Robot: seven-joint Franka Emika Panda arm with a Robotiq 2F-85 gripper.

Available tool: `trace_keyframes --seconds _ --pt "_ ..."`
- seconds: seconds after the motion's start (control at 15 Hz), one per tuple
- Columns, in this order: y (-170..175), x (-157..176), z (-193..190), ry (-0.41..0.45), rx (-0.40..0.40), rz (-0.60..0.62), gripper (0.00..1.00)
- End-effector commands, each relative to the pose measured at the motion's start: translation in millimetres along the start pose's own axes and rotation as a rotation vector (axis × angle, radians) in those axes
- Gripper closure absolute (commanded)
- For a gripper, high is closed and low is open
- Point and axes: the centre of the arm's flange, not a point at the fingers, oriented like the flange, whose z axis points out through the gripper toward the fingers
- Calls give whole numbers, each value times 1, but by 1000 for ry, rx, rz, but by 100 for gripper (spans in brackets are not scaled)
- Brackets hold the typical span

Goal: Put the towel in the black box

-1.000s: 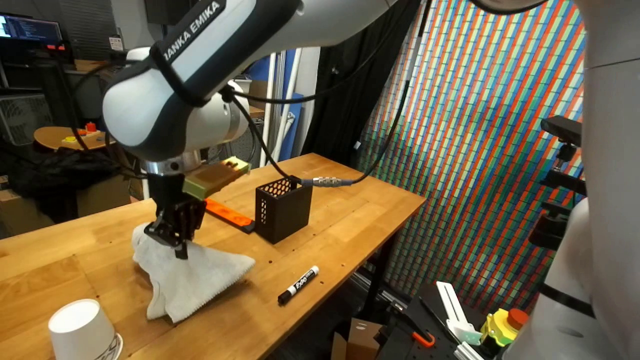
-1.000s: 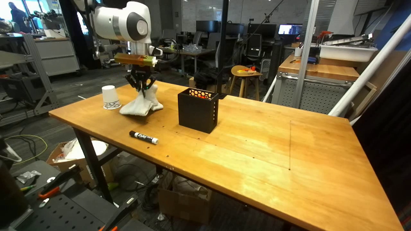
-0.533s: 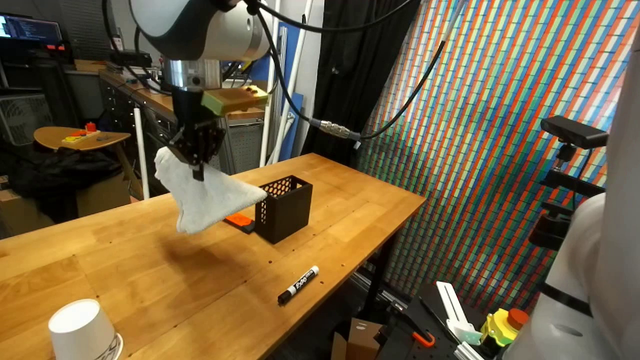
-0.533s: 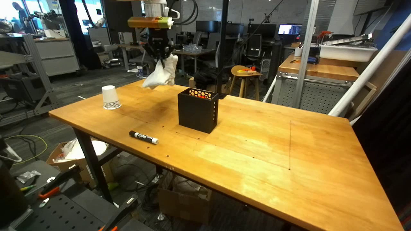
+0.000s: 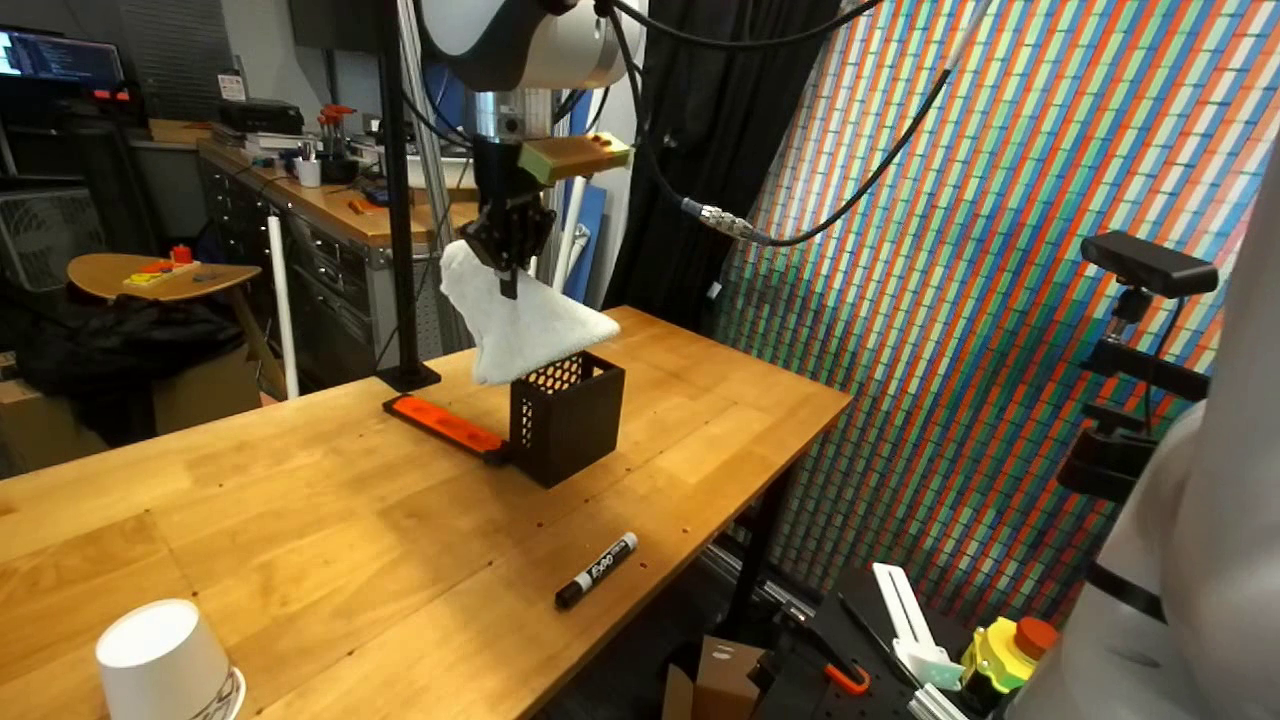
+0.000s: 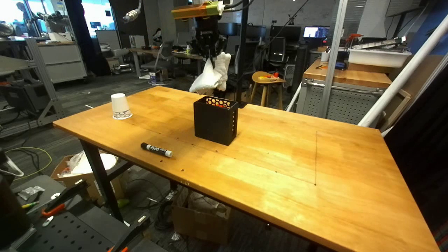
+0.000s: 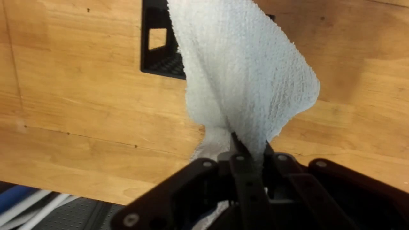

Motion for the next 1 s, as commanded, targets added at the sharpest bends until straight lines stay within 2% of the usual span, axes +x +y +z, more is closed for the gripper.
trace_keyframes --seconds 0.0,0.27,0.6,0.93 --pt "32 -29 -1 -4 -24 39 97" --pt "48 -35 24 -25 -3 56 97" --pt "57 -31 55 -11 2 45 97" --pt "47 -34 106 -49 55 24 97"
